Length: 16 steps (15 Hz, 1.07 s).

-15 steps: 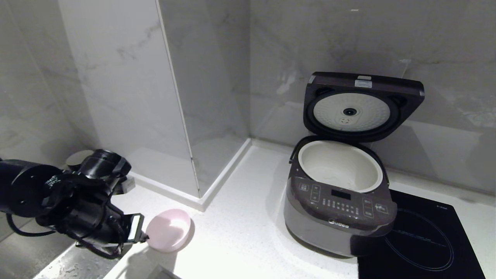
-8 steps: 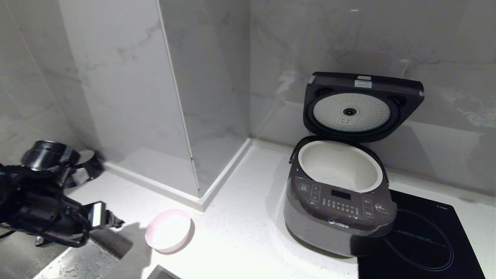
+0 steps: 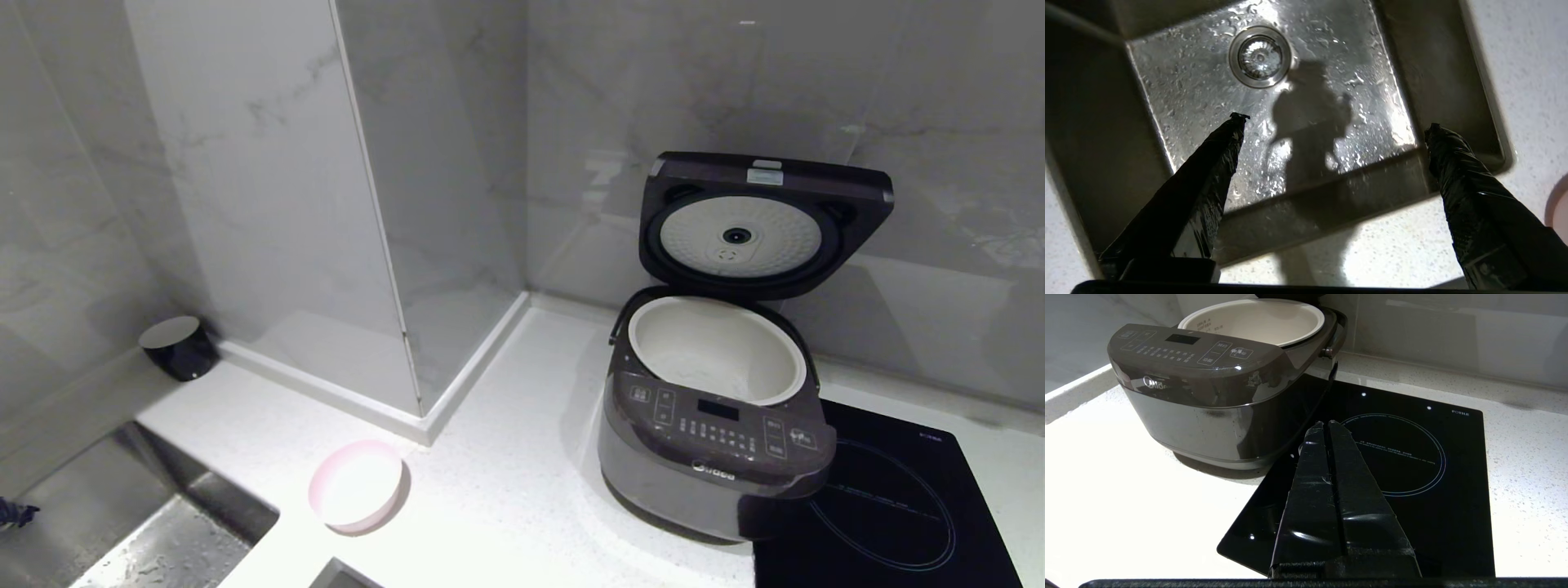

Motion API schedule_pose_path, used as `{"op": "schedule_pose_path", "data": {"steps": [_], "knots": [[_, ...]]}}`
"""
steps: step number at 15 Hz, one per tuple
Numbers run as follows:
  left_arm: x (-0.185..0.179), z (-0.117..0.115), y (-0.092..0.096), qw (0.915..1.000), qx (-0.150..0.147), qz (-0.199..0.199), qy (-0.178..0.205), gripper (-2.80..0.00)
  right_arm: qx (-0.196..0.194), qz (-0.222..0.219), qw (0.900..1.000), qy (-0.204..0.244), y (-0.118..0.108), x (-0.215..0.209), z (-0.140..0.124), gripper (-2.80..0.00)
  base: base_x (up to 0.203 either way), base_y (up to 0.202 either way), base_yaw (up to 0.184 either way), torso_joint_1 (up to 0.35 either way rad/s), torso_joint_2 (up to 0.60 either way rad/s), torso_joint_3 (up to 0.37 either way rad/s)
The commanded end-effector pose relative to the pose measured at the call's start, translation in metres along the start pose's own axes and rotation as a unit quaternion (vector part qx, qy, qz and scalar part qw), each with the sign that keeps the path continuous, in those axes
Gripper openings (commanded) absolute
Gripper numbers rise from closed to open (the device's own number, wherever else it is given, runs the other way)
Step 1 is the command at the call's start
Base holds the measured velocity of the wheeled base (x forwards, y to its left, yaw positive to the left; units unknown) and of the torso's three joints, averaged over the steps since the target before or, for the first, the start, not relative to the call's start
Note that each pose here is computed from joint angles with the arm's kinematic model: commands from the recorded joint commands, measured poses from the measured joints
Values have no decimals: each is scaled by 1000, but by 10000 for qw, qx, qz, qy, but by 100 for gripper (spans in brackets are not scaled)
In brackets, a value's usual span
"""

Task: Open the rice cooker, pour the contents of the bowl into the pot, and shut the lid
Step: Turn on the tap

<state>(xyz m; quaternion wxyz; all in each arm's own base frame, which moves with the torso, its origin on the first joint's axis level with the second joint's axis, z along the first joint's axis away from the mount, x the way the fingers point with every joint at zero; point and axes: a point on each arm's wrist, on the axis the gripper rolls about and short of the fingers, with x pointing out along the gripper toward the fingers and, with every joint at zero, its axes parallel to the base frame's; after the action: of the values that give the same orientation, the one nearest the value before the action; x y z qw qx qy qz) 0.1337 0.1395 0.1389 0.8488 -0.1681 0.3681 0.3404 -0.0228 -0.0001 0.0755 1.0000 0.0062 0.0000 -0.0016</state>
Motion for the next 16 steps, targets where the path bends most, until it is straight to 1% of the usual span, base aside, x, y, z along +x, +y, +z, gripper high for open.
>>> {"op": "schedule_pose_path", "data": {"steps": [1, 2, 3, 4, 5, 6, 8, 10, 11, 13, 16], "knots": [[-5, -8, 21, 9988, -420, 201, -143, 0, 0, 1, 10000, 0, 0, 0, 0, -280, 0, 0, 0, 0, 0, 0], [1, -10, 32, 9976, -640, 191, -196, 0, 0, 1, 10000, 0, 0, 0, 0, -280, 0, 0, 0, 0, 0, 0], [12, -8, 41, 9964, -789, 200, -226, 0, 0, 1, 10000, 0, 0, 0, 0, -280, 0, 0, 0, 0, 0, 0], [29, -5, 50, 9952, -910, 232, -281, 0, 0, 1, 10000, 0, 0, 0, 0, -280, 0, 0, 0, 0, 0, 0], [48, 1, 59, 9936, -1007, 274, -427, 0, 0, 1, 10000, 0, 0, 0, 0, -280, 0, 0, 0, 0, 0, 0], [68, 8, 67, 9914, -1085, 339, -655, 0, 0, 1, 10000, 0, 0, 0, 0, -280, 0, 0, 0, 0, 0, 0], [105, 24, 81, 9821, -1151, 556, -1381, 0, 0, 1, 10000, 0, 0, 0, 0, -280, 0, 0, 0, 0, 0, 0], [119, 41, 91, 9709, -1203, 726, -1941, 0, 0, 1, 10000, 0, 0, 0, 0, -280, 0, 0, 0, 0, 0, 0], [117, 43, 94, 9681, -1244, 785, -2028, 0, 0, 1, 10000, 0, 0, 0, 0, -280, 0, 0, 0, 0, 0, 0], [114, 43, 98, 9672, -1292, 843, -2020, 0, 0, 1, 10000, 0, 0, 0, 0, -280, 0, 0, 0, 0, 0, 0], [113, 34, 102, 9683, -1365, 917, -1882, 0, 0, 1, 10000, 0, 0, 0, 0, -280, 0, 0, 0, 0, 0, 0]]}}
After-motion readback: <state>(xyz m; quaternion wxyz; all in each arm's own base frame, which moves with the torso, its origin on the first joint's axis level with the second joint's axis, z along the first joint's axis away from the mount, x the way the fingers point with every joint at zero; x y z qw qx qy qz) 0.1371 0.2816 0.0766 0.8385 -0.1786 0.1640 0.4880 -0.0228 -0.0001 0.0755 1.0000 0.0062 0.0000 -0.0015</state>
